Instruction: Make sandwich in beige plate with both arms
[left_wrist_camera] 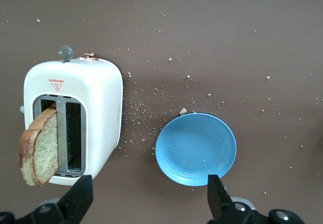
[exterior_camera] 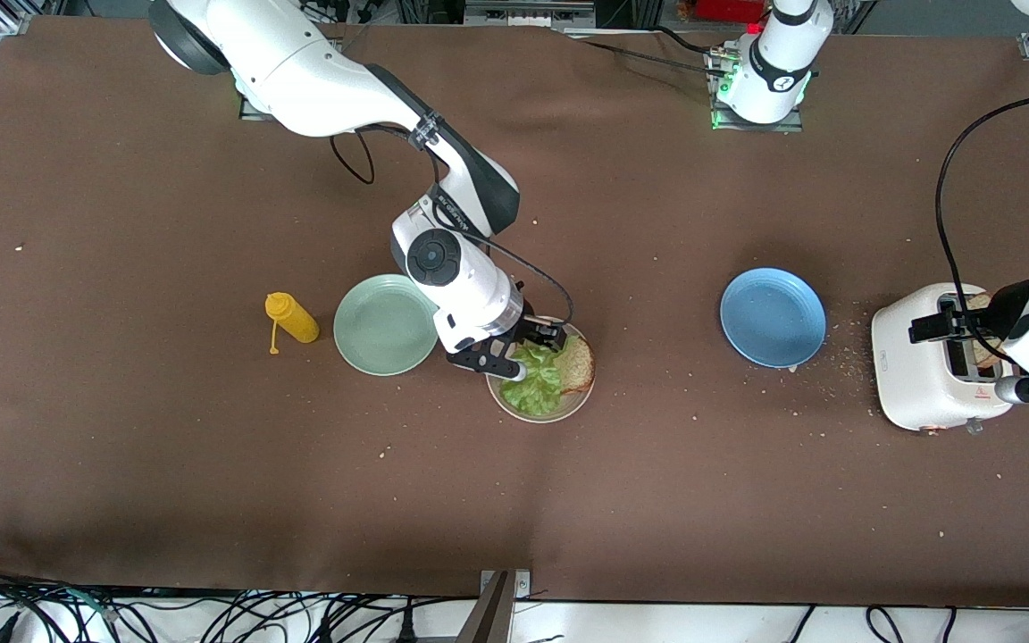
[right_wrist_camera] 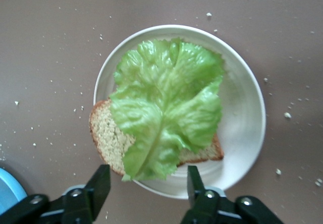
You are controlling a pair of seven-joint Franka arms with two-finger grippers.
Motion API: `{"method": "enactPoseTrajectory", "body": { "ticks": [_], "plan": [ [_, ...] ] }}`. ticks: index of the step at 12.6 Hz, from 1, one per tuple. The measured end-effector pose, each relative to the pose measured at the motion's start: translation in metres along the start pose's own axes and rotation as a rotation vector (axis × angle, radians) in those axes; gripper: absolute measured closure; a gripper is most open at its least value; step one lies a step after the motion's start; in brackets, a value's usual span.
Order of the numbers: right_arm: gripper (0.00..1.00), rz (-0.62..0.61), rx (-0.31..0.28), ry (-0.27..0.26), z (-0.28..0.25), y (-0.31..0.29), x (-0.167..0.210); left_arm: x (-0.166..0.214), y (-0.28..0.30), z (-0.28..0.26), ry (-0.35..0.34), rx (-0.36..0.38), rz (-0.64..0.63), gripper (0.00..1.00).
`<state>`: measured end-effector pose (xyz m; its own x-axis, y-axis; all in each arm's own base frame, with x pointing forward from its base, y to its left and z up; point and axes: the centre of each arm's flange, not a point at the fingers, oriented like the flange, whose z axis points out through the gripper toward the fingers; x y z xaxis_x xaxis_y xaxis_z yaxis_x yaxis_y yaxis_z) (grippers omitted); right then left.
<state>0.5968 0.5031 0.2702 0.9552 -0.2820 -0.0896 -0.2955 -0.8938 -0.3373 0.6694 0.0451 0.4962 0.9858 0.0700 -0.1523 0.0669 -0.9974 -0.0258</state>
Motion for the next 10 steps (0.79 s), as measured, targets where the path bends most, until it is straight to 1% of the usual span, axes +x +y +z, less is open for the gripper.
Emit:
{"method": "enactPoseTrajectory", "body": {
  "ticks": [1, 2, 4, 6, 8, 10],
  "plan": [
    [0.10, -0.004, -0.031, -0.016, -0.016, 0.001, 0.002, 0.000, 0.000, 0.000, 0.000, 0.000, 0.000, 0.00],
    [0.00, -0.011, -0.068, -0.029, -0.037, 0.004, 0.007, 0.000, 0.000, 0.000, 0.000, 0.000, 0.000, 0.00],
    [0.00, -0.021, -0.151, -0.052, -0.089, 0.021, 0.023, 0.000, 0.000, 0.000, 0.000, 0.000, 0.000, 0.00],
    [0.00, -0.026, -0.207, -0.071, -0.143, 0.044, 0.040, 0.000, 0.000, 0.000, 0.000, 0.000, 0.000, 0.00],
    [0.00, -0.051, -0.251, -0.065, -0.189, 0.075, 0.058, 0.000, 0.000, 0.000, 0.000, 0.000, 0.000, 0.00],
    [0.00, -0.148, -0.286, -0.047, -0.232, 0.117, 0.079, 0.000, 0.000, 0.000, 0.000, 0.000, 0.000, 0.00]
  ]
}}
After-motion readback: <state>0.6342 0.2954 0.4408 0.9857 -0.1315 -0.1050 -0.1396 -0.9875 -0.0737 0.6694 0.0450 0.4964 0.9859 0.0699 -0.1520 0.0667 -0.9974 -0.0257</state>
